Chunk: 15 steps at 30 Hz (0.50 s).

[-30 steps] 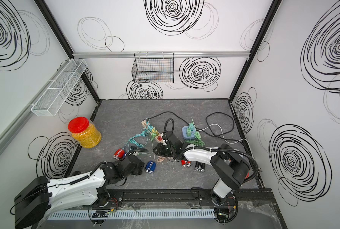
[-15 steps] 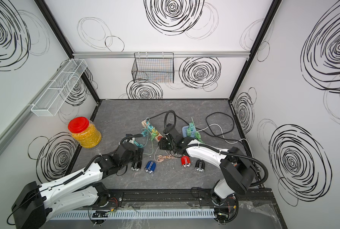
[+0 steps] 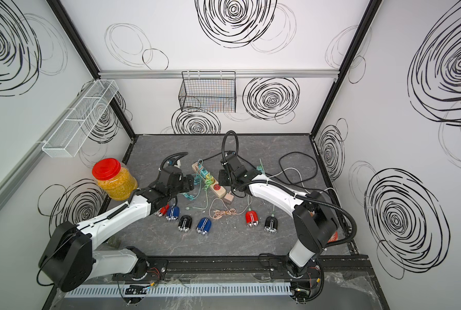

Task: Unplug the electric shaver
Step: Remove the plug from the socket.

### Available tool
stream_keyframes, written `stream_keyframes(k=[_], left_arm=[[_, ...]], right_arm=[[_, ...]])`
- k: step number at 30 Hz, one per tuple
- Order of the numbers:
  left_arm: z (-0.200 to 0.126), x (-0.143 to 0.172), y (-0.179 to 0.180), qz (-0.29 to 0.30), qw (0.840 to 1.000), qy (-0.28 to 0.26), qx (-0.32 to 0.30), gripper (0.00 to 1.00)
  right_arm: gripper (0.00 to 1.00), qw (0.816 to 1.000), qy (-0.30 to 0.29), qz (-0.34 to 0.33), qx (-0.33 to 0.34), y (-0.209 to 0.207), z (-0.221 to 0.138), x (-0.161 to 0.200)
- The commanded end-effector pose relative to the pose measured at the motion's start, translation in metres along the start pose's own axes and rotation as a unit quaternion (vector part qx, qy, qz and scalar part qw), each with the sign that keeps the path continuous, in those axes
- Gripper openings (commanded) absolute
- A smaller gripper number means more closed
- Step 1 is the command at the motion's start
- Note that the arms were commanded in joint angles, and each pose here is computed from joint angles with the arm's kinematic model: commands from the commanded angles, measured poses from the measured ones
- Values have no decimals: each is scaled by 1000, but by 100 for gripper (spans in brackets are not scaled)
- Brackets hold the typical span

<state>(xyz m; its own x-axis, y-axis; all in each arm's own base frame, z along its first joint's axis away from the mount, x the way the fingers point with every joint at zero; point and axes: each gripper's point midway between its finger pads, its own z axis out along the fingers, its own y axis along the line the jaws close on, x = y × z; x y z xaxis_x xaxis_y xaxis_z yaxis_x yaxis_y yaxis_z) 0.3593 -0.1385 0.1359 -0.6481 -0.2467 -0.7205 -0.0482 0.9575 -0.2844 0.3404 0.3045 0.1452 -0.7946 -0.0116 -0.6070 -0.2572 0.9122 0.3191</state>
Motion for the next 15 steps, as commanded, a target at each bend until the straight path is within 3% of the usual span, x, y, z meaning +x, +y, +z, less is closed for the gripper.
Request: stream_keyframes(k=[1, 4, 10, 14, 15], left_arm=[[9, -23, -7, -8, 1000, -24, 14, 78], [21, -29, 6, -26, 999, -23, -6, 77], [45, -36, 31, -47, 998, -15, -40, 64], [62, -48, 35, -53, 998, -8, -44, 45], [68, -51, 37, -53, 997, -6, -47, 36]], right_arm=[[58, 1000, 9, -27, 13, 0, 2, -4], [65, 999, 8, -32, 3, 8, 4, -9], [66, 998, 11, -58, -7, 28, 10, -15], [66, 997, 17, -80, 7, 34, 18, -20], [66, 996, 21, -86, 11, 33, 23, -20]])
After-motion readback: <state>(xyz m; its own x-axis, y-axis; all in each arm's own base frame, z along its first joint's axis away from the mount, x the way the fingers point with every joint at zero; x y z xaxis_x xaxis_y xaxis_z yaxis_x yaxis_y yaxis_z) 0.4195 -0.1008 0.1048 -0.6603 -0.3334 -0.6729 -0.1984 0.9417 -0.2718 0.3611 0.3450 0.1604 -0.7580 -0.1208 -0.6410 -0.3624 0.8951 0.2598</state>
